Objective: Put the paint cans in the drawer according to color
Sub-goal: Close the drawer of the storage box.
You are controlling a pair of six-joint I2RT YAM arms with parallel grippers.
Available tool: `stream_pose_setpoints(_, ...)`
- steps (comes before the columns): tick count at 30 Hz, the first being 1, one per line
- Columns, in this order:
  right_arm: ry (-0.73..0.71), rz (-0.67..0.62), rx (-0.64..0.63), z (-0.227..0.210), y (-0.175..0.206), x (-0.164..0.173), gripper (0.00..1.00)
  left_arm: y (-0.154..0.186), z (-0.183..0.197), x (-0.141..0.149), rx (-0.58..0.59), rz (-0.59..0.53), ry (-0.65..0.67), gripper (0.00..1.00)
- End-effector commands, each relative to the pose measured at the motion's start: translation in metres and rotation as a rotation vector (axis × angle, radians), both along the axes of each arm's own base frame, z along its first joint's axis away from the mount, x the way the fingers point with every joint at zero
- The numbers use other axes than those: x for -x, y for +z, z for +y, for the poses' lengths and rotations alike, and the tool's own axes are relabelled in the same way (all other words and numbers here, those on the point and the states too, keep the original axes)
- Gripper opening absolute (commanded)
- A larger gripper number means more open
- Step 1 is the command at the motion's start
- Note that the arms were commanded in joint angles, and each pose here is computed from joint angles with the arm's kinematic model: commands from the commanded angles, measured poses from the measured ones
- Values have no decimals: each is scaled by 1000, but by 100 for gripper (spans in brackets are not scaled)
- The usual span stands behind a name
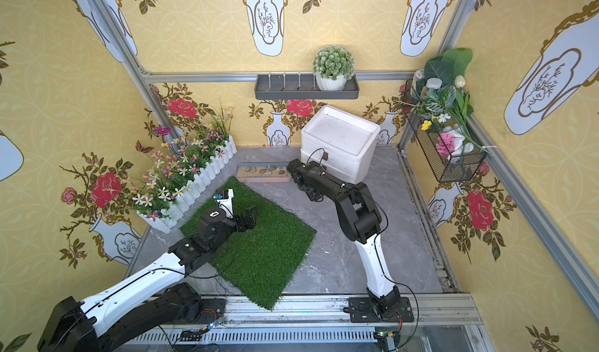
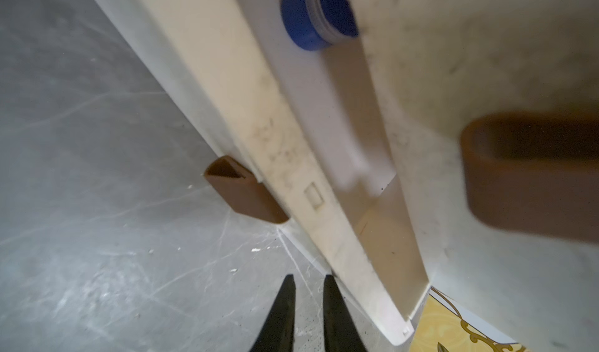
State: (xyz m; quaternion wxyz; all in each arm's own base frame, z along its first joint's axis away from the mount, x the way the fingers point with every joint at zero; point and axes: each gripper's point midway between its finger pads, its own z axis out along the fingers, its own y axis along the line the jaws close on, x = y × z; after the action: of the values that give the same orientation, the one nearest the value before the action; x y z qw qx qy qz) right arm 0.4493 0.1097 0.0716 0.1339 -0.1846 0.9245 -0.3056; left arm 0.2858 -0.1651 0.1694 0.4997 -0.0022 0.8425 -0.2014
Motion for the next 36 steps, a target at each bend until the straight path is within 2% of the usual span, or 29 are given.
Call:
stream_pose_setpoints(1, 11, -53, 49, -6, 10, -14, 20, 1, -2, 0, -1, 6, -12, 100)
stream_pose_setpoints(18, 50, -109, 153, -9, 23, -42, 25, 7, 1, 3, 5, 11, 0, 100)
stream_pose_setpoints(23, 103, -91, 79, 13, 22, -32, 16, 7, 3, 3, 0, 11, 5, 100)
stream_pose_setpoints(26, 137, -142, 69, 25, 28, -32, 17, 5, 2, 4, 5, 12, 1, 100)
stream_pose_setpoints(32, 160, -86, 5, 37, 16, -25, 18, 4, 2, 3, 2, 14, 1, 100)
stream_pose_setpoints(36, 127, -64, 35, 25, 14, -30, 6, 5, 3, 4, 1, 12, 1, 100)
